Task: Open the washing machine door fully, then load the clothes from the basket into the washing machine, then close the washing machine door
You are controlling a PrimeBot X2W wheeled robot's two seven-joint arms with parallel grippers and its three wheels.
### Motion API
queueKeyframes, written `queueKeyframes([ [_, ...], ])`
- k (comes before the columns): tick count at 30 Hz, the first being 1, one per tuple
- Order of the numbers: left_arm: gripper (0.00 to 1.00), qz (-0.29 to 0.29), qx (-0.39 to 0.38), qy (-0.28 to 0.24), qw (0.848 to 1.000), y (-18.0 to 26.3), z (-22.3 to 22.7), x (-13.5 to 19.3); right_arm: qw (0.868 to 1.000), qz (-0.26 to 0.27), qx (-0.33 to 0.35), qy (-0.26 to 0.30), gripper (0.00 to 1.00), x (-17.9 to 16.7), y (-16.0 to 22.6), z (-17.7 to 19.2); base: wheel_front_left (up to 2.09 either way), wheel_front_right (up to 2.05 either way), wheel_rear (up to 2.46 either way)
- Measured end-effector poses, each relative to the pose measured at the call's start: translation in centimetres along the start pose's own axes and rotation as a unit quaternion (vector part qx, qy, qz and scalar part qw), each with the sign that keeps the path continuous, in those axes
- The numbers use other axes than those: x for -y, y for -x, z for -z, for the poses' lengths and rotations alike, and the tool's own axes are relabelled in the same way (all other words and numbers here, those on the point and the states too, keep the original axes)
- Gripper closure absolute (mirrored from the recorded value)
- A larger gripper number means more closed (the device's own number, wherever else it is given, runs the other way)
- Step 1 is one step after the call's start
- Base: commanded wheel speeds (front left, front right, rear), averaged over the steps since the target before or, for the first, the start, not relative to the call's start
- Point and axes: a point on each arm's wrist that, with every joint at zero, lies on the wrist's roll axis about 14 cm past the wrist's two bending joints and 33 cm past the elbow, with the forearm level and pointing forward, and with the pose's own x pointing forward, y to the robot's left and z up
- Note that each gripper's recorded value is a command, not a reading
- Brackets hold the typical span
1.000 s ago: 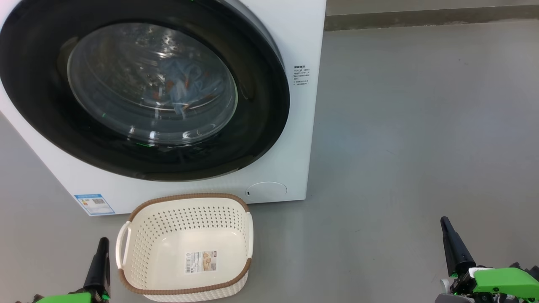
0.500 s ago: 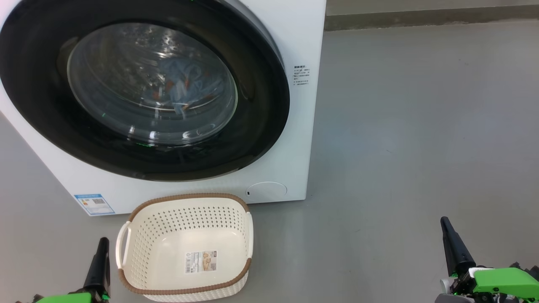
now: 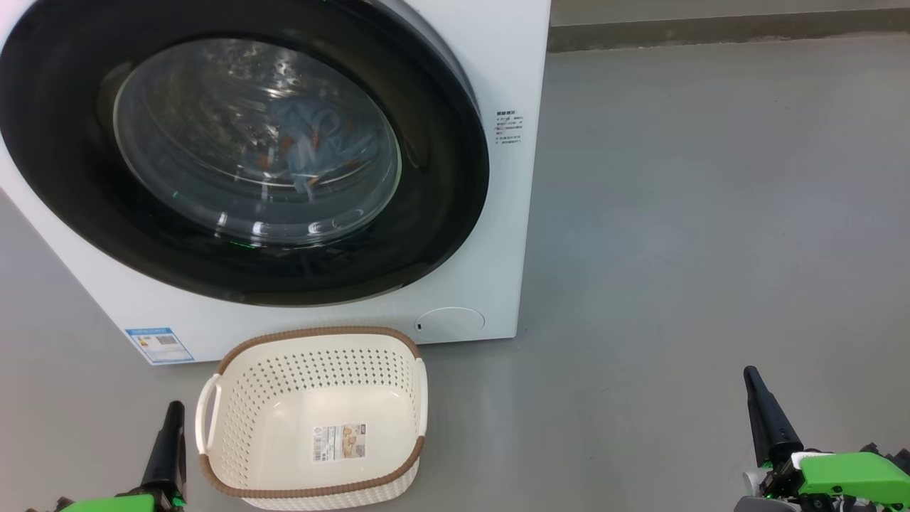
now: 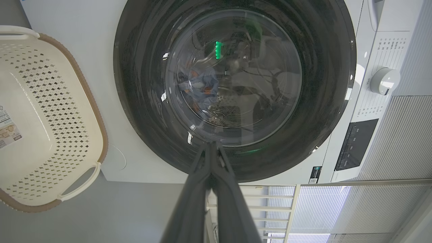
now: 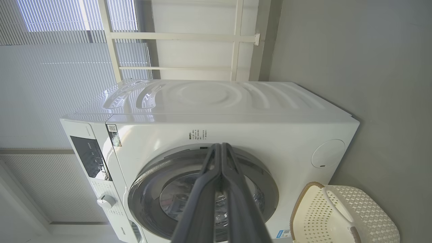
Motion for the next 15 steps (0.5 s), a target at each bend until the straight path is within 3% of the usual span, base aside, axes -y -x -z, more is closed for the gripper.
queueKeyframes([
  [15, 1.00, 0.000, -0.001, 0.000, 1.000, 0.00, 0.02, 0.00, 1.000, 0.000, 0.000, 0.000, 1.00, 0.00, 0.00, 0.00, 0.00, 0.00, 0.00],
])
